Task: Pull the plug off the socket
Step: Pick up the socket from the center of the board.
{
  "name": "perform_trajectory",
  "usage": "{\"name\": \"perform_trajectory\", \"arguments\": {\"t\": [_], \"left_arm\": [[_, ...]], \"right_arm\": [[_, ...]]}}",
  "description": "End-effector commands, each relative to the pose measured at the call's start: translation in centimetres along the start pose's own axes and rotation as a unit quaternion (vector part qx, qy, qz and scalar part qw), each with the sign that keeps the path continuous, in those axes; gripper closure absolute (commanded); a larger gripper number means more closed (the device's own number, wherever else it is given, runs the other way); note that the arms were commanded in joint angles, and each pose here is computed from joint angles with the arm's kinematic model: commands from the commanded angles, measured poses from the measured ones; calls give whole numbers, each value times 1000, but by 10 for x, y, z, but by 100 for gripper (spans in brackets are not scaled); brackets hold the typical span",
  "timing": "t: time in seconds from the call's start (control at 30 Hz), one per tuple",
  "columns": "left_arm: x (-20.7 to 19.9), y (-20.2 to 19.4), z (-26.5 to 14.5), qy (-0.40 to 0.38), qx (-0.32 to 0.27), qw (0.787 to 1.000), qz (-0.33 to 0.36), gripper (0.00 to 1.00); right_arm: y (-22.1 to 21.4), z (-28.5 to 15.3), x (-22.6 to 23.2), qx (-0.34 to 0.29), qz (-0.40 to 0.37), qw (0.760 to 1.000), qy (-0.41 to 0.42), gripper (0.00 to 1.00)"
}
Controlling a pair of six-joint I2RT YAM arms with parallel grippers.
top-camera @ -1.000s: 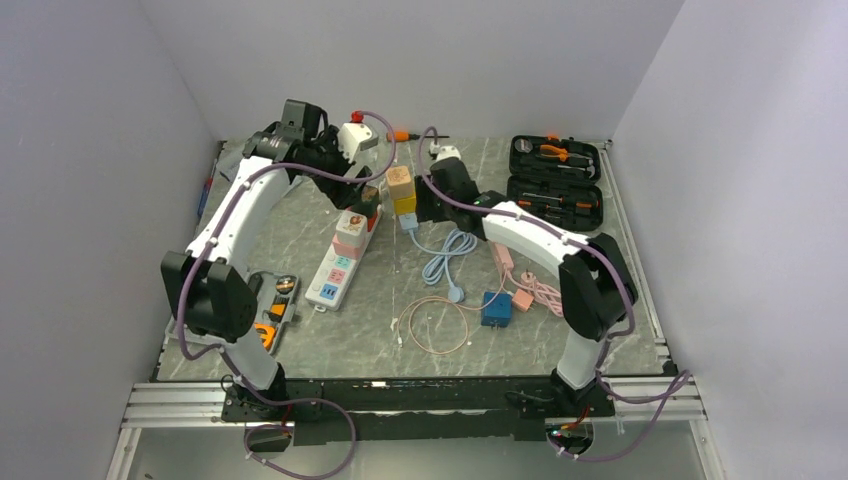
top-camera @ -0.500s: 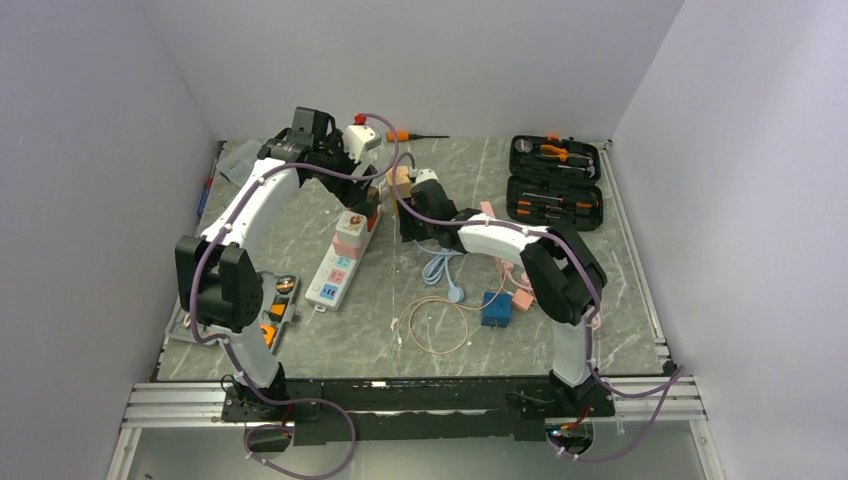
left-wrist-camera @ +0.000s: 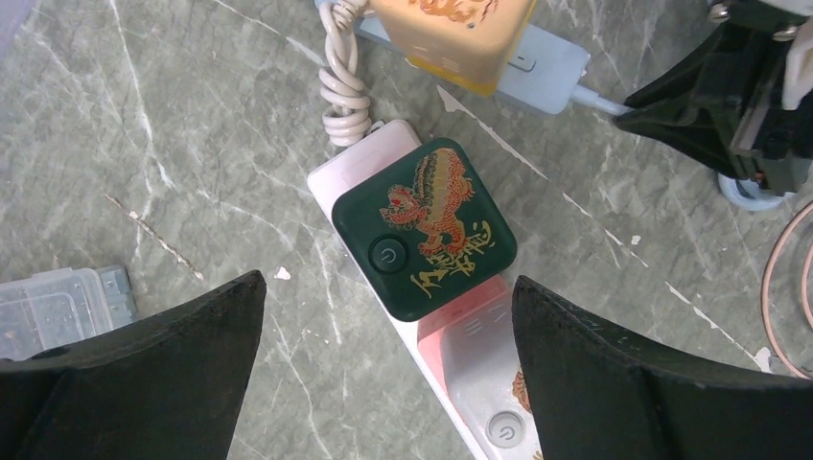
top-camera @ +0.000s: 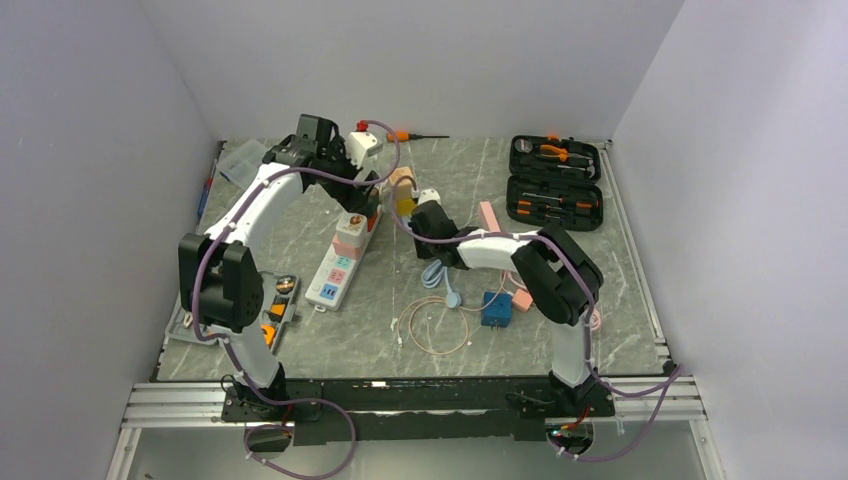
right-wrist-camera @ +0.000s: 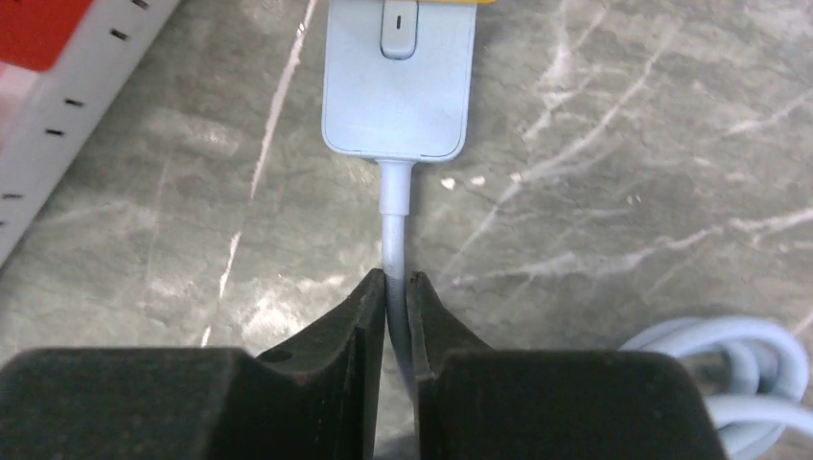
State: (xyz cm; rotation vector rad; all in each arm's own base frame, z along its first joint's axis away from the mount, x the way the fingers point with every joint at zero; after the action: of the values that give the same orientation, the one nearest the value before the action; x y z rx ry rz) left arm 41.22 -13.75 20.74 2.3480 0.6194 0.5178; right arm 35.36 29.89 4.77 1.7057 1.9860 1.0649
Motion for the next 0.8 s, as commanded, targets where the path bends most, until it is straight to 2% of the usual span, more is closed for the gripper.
{"name": "perform_trajectory", "arguments": {"t": [0.0, 0.17, 0.23, 0.3, 0.37, 0.4, 0.43, 0.47, 0.77], "left_arm": [[2, 8, -1, 18, -15, 1000, 15, 1], [0, 3, -4, 27, -14, 999, 32, 1], [-1, 0, -4, 25, -13, 999, 37, 1], [-2, -1, -3, 24, -12, 999, 38, 1], [-3, -2, -3, 23, -12, 999, 37, 1], [-4, -1, -4, 21, -14, 999, 36, 1], [-4, 0, -4, 21, -16, 999, 35, 1], [-5, 1, -6, 20, -18, 999, 34, 1], [-13, 13, -28, 13, -42, 998, 38, 1]], "right_arm": [[-7, -23, -16, 1, -3, 999, -32, 87], [-23, -45, -40, 6, -2, 998, -63, 89], [-27, -53, -49, 11, 2, 997, -72, 85], [-26, -59, -59, 9, 12, 996, -83, 65], [-23, -63, -63, 6, 25, 997, -76, 51], [-19, -65, -64, 1, 31, 997, -69, 38], [-15, -67, -65, -3, 38, 998, -59, 16], [-9, -68, -63, -13, 44, 998, -43, 2], [58, -63, -29, -94, 43, 994, 47, 0]]}}
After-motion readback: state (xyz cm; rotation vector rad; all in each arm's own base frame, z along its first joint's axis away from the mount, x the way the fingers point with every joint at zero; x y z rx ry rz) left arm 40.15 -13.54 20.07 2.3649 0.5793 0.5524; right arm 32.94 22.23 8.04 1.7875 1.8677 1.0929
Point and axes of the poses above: each gripper's point midway between its finger pads, its own z axis out along the fingers, its own x axis along the line the jaws close on, y = z × x, the point moved 4 cm from there along -z, back along the fingers, and after that the axes turned 9 degrees about z, right-handed, at the moved point
